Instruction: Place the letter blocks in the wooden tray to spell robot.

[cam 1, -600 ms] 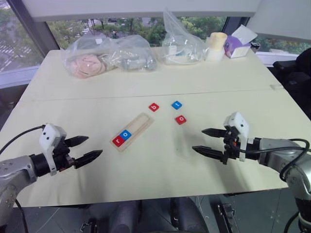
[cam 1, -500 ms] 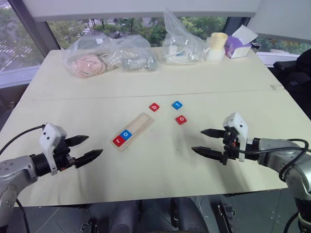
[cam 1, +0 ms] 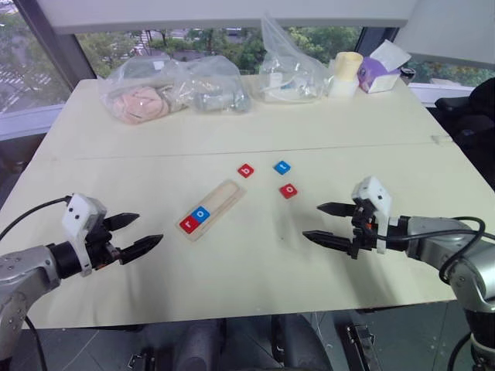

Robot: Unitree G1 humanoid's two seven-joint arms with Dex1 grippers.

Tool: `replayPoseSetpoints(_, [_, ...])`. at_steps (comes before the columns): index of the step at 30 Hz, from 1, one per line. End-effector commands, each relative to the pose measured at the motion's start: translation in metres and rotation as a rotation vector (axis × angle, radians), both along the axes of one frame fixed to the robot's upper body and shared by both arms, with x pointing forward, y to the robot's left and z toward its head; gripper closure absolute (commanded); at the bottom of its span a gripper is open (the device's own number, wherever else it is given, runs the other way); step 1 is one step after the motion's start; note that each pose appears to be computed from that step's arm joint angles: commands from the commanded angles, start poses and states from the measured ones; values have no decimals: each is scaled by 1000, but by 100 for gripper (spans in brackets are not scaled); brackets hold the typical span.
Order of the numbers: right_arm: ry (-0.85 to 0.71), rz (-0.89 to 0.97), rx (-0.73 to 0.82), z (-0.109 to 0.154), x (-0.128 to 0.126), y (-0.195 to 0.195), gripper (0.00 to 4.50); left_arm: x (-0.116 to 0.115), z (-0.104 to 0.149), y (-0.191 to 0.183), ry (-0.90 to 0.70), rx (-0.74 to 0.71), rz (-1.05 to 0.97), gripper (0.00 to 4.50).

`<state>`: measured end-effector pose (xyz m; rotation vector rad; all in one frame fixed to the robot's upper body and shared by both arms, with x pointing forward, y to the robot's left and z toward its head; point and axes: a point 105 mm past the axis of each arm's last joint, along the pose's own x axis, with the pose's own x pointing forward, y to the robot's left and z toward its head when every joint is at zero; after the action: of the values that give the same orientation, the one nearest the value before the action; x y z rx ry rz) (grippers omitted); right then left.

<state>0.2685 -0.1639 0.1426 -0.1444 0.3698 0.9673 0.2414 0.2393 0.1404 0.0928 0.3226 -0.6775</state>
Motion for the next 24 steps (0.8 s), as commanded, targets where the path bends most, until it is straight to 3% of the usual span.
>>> replayPoseSetpoints(1, [-49,15,-13,11,2,1,2,7,23,7,-75,52,3,0])
replayPoseSetpoints(7, [-31,162,7,29,-19,26,2,24,36,-5,-55,148,-114,0])
replayPoseSetpoints(10, [-31,236,-4,27,-33,46,2,34,15,-22,-26,248,-159,0])
replayPoseSetpoints(14, [-34,225,-5,21,-37,55,2,43,-4,-42,-18,234,-149,0])
replayPoseSetpoints(18, [-16,197,-41,4,-42,53,2,43,-18,-56,-35,228,-104,0])
replayPoseSetpoints(24, [-20,209,-39,-1,-43,57,2,38,-34,-68,-58,253,-75,0])
